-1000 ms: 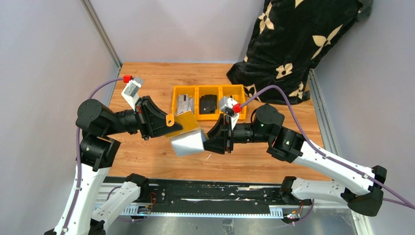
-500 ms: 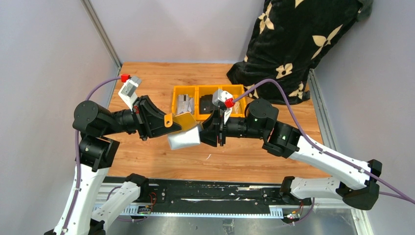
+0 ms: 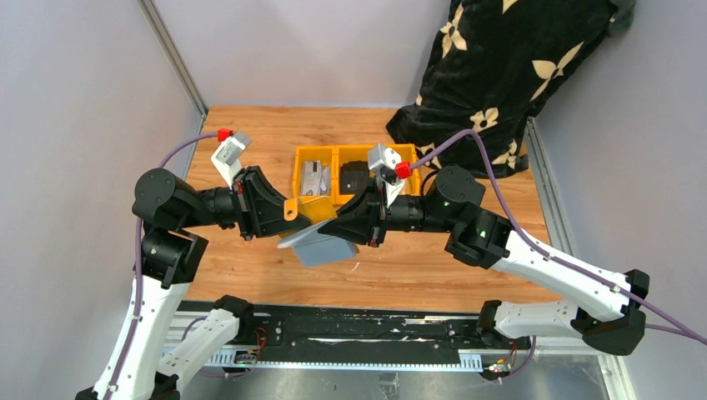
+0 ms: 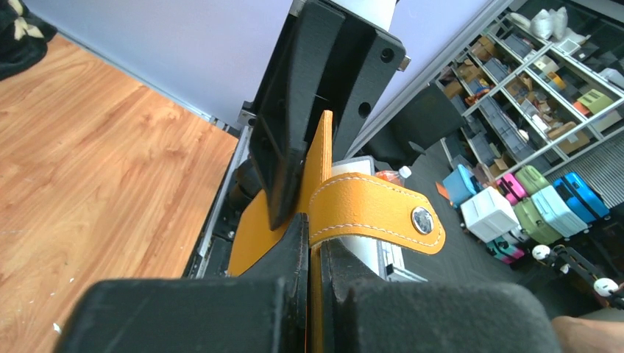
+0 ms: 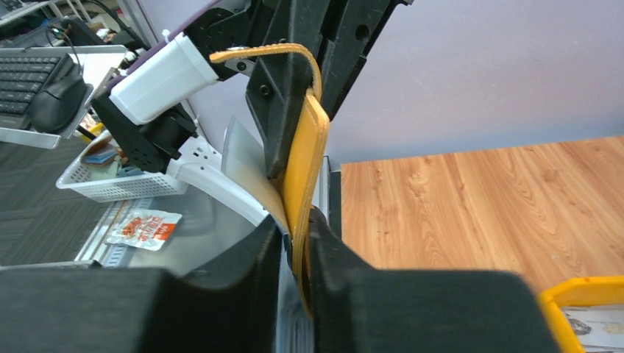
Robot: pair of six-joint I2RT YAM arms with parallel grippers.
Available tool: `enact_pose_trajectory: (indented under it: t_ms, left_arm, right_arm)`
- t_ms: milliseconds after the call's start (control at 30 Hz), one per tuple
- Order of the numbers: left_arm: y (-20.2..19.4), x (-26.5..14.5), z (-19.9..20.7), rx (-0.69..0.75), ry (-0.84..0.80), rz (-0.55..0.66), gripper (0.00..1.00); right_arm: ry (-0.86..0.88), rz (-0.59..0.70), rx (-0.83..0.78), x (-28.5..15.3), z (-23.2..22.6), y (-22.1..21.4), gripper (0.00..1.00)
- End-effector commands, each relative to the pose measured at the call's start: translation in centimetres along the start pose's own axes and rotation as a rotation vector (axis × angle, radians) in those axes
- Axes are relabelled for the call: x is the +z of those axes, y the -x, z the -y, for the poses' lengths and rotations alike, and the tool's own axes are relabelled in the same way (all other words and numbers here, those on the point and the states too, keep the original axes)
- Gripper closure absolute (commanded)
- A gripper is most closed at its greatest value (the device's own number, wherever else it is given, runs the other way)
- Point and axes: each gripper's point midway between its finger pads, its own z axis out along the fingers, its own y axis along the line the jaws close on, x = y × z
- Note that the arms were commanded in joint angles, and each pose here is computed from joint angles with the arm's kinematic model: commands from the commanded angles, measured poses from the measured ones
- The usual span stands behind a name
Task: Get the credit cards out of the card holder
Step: Remove the credit card from the card holder.
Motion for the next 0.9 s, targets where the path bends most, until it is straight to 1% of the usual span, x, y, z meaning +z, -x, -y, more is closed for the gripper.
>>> enact_pose_trajectory:
  t_ms: [0,33,67,100,133,167,200,233,267,367,467,533,633,767,867]
  left_arm:
    - [0.0,-0.2,0.8,0.056,-0.024,-0.003,0.87]
    - [0.1,-0.2,0.9,0.081,-0.016,0.000,0.75]
    - [0.3,-0.3,0.8,0.119,-0.004,0.006,0.70]
    - [0.4,-0.4,0.8,0.141,0.022,0.007,0.52]
    - [0.7,-0.6,0.9,0.188,0.044,0.012,0.39]
    - [0.9,-0.8,1.1,0.231,0.073,0.018,0.31]
    - [1.3,-1.1,0.8,0.307,0.110,0.022,0.22]
    - [1.5,-1.4,1.1,0.366,0.133,0.021,0.17]
    - [1.4,-1.8,1.5,0.408,0.147,0.008,0.14]
    - [0.0,-2.5,2.0,0.540,0.138,-0.045,0.12]
    - [-2.2,-3.4,1.3,0.613,0.145,-0.100,0.12]
    - [-3.4,-3.8,0.6,0.622,0.162,-0.114,0.15]
    - [-4.1,-4.1,-0.6,0.643,0.189,-0.121,0.18]
    - [-3.7,-4.3,-2.0,0.660,0.258,-0.118,0.28]
    - [-3.4,-4.0,-1.7,0.623,0.237,-0.109,0.31]
  right_arm:
    - [0.045,0.048,0.037,-0.1,-1.6,2.2,0.92]
    - [0.028,0.044,0.054,-0.2,-1.4,2.1,0.96]
    - [0.017,0.040,0.067,-0.4,-1.4,2.2,0.99]
    - [-0.001,0.037,0.081,-0.5,-1.2,2.2,1.00]
    - [-0.014,0.035,0.092,-0.7,-1.1,2.2,1.00]
    - [-0.029,0.034,0.106,-0.8,-1.0,2.2,1.00]
    - [-0.045,0.034,0.118,-1.0,-0.8,2.3,1.00]
    - [-0.063,0.033,0.131,-1.1,-0.6,2.3,1.00]
    - [-0.085,0.035,0.144,-1.2,-0.4,2.4,1.00]
    - [-0.102,0.041,0.187,-1.1,-0.3,2.8,1.00]
    - [-0.097,0.045,0.209,-1.0,-0.5,3.6,1.00]
    - [-0.081,0.038,0.221,-0.7,-0.8,3.7,1.00]
    - [-0.045,0.022,0.234,-0.3,-1.3,3.5,1.00]
    - [-0.021,0.004,0.247,0.0,-1.5,3.0,1.00]
    - [-0.004,-0.007,0.253,0.3,-1.7,2.7,1.00]
